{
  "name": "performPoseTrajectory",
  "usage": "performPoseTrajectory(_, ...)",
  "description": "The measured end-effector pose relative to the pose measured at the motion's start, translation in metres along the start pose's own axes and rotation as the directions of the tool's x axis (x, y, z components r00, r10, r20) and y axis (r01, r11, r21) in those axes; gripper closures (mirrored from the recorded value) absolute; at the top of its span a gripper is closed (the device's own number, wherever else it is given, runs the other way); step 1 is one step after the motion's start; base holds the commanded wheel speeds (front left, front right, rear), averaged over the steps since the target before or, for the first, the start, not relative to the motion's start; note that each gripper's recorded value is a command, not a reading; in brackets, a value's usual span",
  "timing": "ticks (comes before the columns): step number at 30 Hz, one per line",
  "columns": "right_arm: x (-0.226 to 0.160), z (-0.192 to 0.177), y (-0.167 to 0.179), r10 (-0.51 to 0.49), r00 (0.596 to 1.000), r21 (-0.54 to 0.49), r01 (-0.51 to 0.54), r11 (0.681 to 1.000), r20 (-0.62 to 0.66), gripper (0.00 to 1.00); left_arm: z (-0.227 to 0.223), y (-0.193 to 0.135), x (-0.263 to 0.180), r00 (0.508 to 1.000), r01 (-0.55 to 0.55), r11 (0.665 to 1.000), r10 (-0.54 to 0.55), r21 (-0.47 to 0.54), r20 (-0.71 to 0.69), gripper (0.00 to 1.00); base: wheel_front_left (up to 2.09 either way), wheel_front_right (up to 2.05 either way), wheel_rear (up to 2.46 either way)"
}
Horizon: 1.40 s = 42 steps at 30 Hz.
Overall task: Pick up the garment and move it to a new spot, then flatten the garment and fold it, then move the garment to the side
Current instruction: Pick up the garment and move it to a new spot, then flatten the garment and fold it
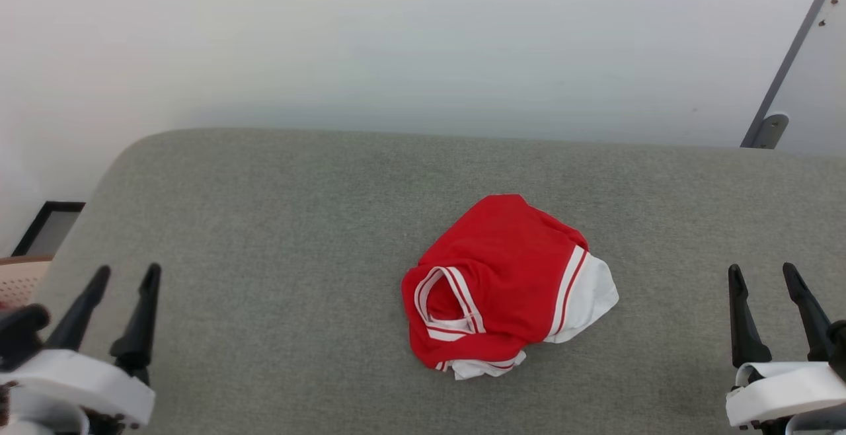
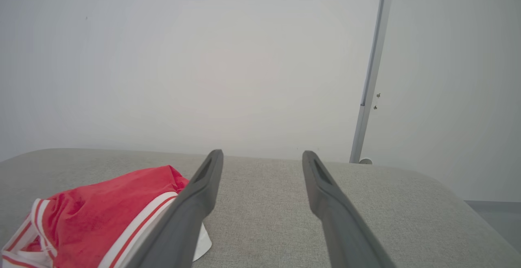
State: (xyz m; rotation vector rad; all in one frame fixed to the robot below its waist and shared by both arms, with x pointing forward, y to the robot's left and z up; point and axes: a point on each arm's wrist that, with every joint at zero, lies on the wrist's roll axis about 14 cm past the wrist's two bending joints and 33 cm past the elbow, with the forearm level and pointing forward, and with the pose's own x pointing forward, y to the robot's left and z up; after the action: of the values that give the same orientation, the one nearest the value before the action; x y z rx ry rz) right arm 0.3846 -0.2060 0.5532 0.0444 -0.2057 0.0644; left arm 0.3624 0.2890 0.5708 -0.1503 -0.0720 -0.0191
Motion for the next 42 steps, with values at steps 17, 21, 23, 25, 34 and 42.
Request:
performPoseTrajectory(17,0.003,-0.015,0.015,0.032,0.999,0.034,-0.031,0.999,-0.043,0.00,-0.002,0.018,-0.023,0.997,-0.048,0.999,0.049,-0.024,0.051,0.00,0.00,0.00,0.00)
performPoseTrajectory(21,0.005,-0.030,0.020,0.052,0.993,0.039,-0.048,0.998,-0.106,0.00,-0.007,0.019,-0.024,0.998,-0.050,0.999,0.051,-0.019,0.040,0.00,0.00,0.00,0.00)
performPoseTrajectory(23,0.009,-0.037,0.023,0.068,0.988,0.032,-0.064,0.997,-0.141,0.00,-0.011,0.019,-0.026,0.998,-0.051,0.999,0.052,-0.008,0.028,0.00,0.00,0.00,0.00)
performPoseTrajectory(25,0.016,-0.042,0.028,0.090,0.982,0.026,-0.087,0.996,-0.166,0.00,-0.013,0.018,-0.024,0.998,-0.054,0.998,0.054,-0.020,0.028,0.00,0.00,0.00,0.00)
performPoseTrajectory(34,0.046,-0.086,0.044,0.160,0.916,0.024,-0.163,0.986,-0.367,0.00,-0.024,0.018,-0.014,0.998,-0.059,0.998,0.059,-0.034,0.009,0.00,0.00,0.00,0.00)
performPoseTrajectory(42,0.062,-0.132,0.055,0.198,0.800,0.028,-0.222,0.975,-0.567,0.00,-0.036,0.018,-0.004,0.998,-0.063,0.997,0.063,-0.050,-0.011,0.00,0.00,0.00,0.00)
